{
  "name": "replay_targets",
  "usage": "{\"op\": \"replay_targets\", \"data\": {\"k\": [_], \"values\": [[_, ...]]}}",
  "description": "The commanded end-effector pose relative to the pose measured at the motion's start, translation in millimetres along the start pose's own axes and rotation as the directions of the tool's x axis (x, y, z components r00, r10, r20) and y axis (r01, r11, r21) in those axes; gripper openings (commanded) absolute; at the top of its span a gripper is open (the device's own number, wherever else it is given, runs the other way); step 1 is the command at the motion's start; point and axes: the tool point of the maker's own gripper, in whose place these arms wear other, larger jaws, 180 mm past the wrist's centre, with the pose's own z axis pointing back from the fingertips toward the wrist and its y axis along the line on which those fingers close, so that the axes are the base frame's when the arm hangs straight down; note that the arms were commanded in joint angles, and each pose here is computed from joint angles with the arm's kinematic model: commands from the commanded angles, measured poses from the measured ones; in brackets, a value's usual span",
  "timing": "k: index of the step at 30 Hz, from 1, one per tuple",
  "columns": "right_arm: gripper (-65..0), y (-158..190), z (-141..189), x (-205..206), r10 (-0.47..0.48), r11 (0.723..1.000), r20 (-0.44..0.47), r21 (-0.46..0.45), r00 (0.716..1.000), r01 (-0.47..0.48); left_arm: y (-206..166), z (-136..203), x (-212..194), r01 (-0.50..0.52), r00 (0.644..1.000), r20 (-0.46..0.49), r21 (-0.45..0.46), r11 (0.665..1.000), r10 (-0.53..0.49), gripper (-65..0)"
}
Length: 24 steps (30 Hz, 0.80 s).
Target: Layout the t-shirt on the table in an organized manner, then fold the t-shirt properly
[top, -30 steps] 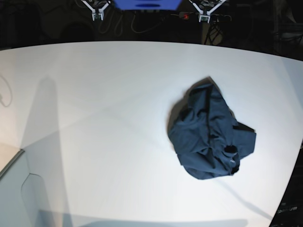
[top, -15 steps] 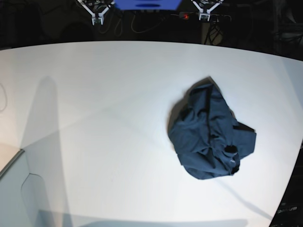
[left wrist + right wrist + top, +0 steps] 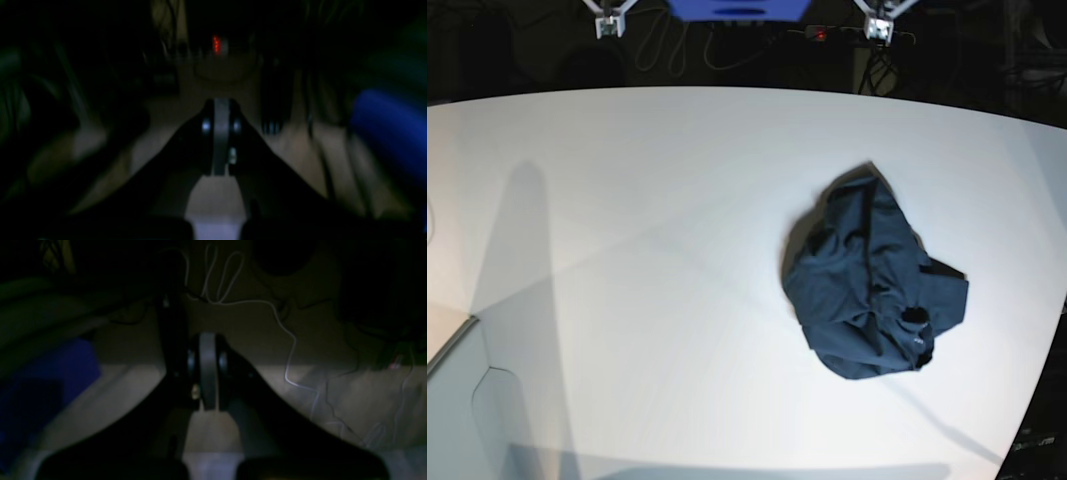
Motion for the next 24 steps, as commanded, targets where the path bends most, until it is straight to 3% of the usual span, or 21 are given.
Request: {"op": "replay_targets", "data": {"k": [1, 8, 13, 16, 18, 24], "values": [[-65.0, -0.9, 17.5, -1.7, 0.000, 1.000, 0.002, 0.002, 1.000, 0.000, 6.9, 14.8, -4.5, -0.015, 1.000, -0.011, 0.021, 1.000, 0.015, -65.0], [-65.0, -1.3, 77.6, 70.9, 0.002, 1.000, 0.194, 0.001, 0.981, -0.003, 45.0, 53.3, 57.9, -0.061, 0.993, 0.112, 0.108, 0.992, 0.048, -65.0], [-65.0, -0.4, 112.5, 133.1, -0.001, 1.000, 0.330, 0.002, 0.944, 0.000, 61.2, 76.5, 105.8, -0.074, 0.977, 0.211, 0.143, 0.987, 0.043, -65.0], [-65.0, 12.0, 113.6, 168.9, -0.001, 0.999, 0.407, 0.032, 0.913, -0.014, 61.1, 89.3, 143.0, -0.080, 0.951, 0.306, 0.136, 0.987, 0.035, -64.6], [-65.0, 17.0, 111.7, 183.2, -0.004, 0.999, 0.429, 0.044, 0.903, -0.016, 60.3, 94.8, 156.7, -0.097, 0.937, 0.345, 0.120, 0.988, 0.050, -61.2], [-65.0, 51.4, 113.4, 221.6, 0.008, 0.990, 0.478, 0.119, 0.879, -0.073, 56.0, 96.7, 202.7, -0.159, 0.886, 0.448, 0.043, 0.986, 0.123, -40.9]]}}
